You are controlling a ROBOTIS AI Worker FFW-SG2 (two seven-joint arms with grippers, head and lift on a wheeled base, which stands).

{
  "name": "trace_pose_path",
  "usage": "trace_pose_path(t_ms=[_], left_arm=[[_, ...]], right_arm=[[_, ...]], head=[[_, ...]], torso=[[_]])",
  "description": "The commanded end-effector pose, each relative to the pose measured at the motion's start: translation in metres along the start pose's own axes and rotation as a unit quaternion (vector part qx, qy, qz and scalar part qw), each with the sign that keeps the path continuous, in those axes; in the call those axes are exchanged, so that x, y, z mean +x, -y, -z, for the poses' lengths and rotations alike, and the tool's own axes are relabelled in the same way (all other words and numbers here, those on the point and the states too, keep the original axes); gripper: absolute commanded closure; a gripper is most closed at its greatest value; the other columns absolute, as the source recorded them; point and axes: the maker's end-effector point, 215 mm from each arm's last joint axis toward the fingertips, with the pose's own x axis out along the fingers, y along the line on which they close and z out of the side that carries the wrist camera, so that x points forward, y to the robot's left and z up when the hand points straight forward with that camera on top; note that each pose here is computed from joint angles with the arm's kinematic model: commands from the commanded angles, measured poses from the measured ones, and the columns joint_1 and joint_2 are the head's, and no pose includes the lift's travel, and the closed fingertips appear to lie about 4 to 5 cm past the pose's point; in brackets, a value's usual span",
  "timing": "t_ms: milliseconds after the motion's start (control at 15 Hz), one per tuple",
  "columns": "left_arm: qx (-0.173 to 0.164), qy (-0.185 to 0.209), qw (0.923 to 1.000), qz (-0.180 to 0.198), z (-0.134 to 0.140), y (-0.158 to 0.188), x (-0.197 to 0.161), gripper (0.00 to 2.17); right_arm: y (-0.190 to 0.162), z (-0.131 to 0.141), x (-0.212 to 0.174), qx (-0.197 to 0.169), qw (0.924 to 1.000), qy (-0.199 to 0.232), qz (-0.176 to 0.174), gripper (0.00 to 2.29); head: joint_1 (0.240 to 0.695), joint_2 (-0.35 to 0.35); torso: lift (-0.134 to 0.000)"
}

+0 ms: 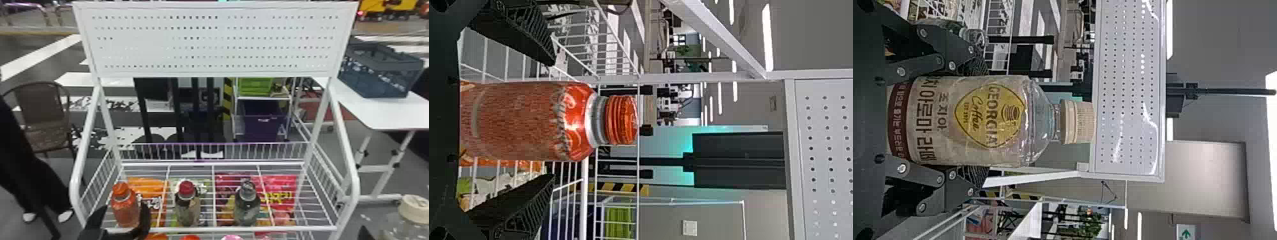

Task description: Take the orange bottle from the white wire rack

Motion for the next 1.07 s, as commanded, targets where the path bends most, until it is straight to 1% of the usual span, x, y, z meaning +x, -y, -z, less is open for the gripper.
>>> trace_pose_path(t_ms=[0,67,133,200,267,333,400,533,667,733,867,933,1000], left_arm=[[0.003,-0.001,1.0,-0.003,0.002,-0.002,0.016,0.09],[0.004,-0.006,1.0,-0.002,0.007,-0.002,0.019,0.12],[0.004,-0.008,1.0,0.002,0.009,-0.001,0.019,0.23],[0.002,-0.007,0.9999,0.015,0.008,0.003,0.02,0.56],[-0.001,-0.006,0.9999,0.011,0.007,0.002,0.02,1.3],[-0.005,-0.006,1.0,0.004,0.005,-0.001,0.019,1.95],[-0.008,-0.003,1.0,-0.005,0.002,-0.004,0.019,2.15],[-0.01,0.007,0.9999,0.0,-0.009,0.001,0.01,2.15],[-0.014,0.02,0.9997,0.0,-0.03,0.004,-0.002,2.15],[-0.009,0.016,0.9998,-0.001,-0.037,0.007,-0.008,2.15],[0.017,-0.01,0.9998,-0.004,-0.049,0.014,-0.024,2.15],[0.019,-0.012,0.9997,-0.003,-0.058,0.014,-0.032,2.15],[0.02,-0.015,0.9996,-0.008,-0.07,0.006,-0.042,2.15]], right_arm=[[0.004,0.001,-0.001,-0.002,1.0,-0.002,0.003,0.95],[0.005,0.001,-0.002,-0.002,1.0,-0.003,0.004,0.95],[0.007,0.002,-0.003,-0.003,1.0,-0.004,0.005,0.95],[0.009,0.001,-0.003,-0.004,1.0,-0.004,0.007,0.95],[0.009,0.001,-0.003,-0.004,1.0,-0.004,0.007,0.95],[0.009,0.0,-0.003,-0.004,1.0,-0.002,0.007,0.95],[0.008,-0.001,-0.002,-0.004,1.0,-0.001,0.006,0.95],[0.008,0.0,-0.001,-0.003,1.0,-0.003,0.007,0.95],[0.007,0.001,0.0,-0.002,1.0,-0.003,0.006,0.95],[0.007,0.0,0.0,-0.002,1.0,-0.003,0.005,0.95],[0.005,-0.001,0.0,0.0,1.0,-0.002,0.004,0.95],[0.005,-0.001,0.0,0.0,1.0,-0.002,0.004,0.95],[0.005,0.0,0.0,0.0,1.0,-0.002,0.004,0.95]], head=[[0.499,0.0],[0.499,0.0],[0.499,0.0],[0.499,0.0],[0.499,0.0],[0.499,0.0],[0.499,0.0],[0.499,0.0],[0.499,0.0],[0.499,0.0],[0.499,0.0],[0.499,0.0],[0.499,0.0]], torso=[[0.0],[0.0],[0.0],[0.0],[0.0],[0.0],[0.0],[0.0],[0.0],[0.0],[0.0],[0.0],[0.0]])
